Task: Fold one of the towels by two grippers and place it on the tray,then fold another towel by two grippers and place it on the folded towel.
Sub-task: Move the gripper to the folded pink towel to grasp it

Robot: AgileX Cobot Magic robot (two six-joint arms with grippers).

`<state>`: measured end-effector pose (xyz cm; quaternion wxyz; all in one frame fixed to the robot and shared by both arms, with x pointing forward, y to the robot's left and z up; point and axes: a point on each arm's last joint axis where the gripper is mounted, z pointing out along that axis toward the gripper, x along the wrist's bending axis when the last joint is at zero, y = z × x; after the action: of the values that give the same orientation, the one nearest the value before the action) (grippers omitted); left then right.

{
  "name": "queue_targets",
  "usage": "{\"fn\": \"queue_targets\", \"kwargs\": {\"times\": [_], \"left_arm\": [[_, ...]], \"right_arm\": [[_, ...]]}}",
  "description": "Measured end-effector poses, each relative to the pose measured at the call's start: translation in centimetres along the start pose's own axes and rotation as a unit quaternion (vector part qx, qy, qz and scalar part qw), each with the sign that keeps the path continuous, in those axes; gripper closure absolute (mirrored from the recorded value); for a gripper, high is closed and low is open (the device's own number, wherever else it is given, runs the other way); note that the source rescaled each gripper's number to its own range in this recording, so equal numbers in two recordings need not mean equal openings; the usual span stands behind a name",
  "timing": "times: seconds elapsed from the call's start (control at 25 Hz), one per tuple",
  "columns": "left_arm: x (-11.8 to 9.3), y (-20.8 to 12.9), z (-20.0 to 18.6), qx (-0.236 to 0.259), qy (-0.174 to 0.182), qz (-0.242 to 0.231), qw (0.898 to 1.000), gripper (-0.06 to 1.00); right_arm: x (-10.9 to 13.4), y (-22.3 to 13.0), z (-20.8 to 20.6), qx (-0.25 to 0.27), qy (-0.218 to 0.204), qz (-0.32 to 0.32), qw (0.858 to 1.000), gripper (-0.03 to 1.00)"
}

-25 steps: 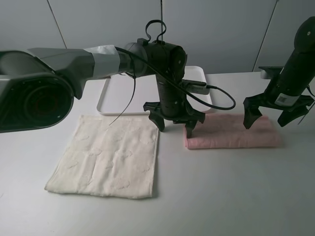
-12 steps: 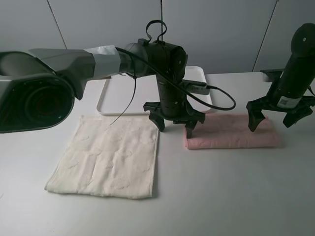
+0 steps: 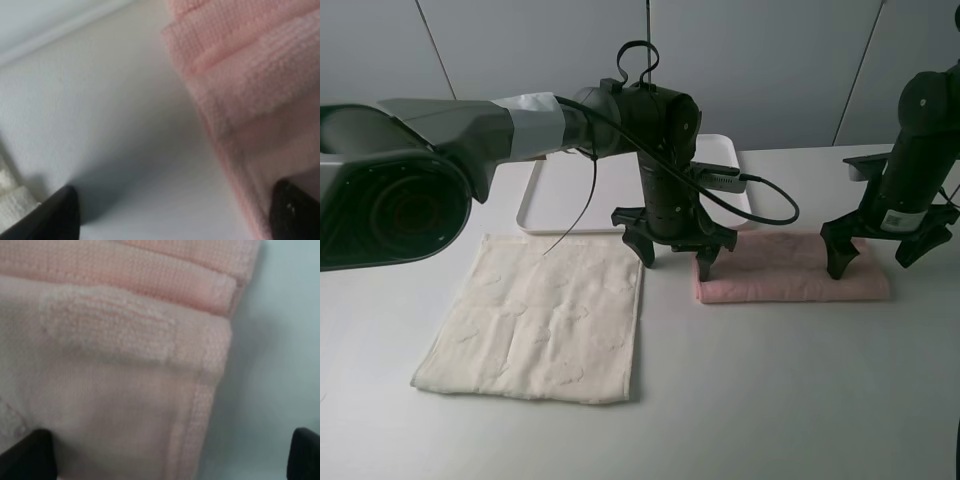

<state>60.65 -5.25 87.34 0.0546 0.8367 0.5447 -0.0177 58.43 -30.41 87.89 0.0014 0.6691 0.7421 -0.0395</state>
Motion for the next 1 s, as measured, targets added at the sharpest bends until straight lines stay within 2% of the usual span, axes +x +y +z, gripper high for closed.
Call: {"fn": "queue_targets", "kwargs": {"times": [0.52, 0.72, 1.0], "left_arm": [[0.0, 0.0, 0.0, -0.001, 0.003, 0.004, 1.000, -0.03], [0.0, 0.0, 0.0, -0.001, 0.003, 0.011, 1.000, -0.03], [0.1, 0.0, 0.0, 0.000, 0.005, 0.013, 1.000, -0.03]], "right_arm": [[-2.3, 1.0, -1.6, 0.003, 0.006, 0.031, 0.999, -0.03], [-2.3, 1.3, -1.4, -0.005, 0.007, 0.032, 0.999, 0.15], [-1.9, 1.4, 0.3, 0.013, 0.022, 0.041, 0.999, 0.17]]}}
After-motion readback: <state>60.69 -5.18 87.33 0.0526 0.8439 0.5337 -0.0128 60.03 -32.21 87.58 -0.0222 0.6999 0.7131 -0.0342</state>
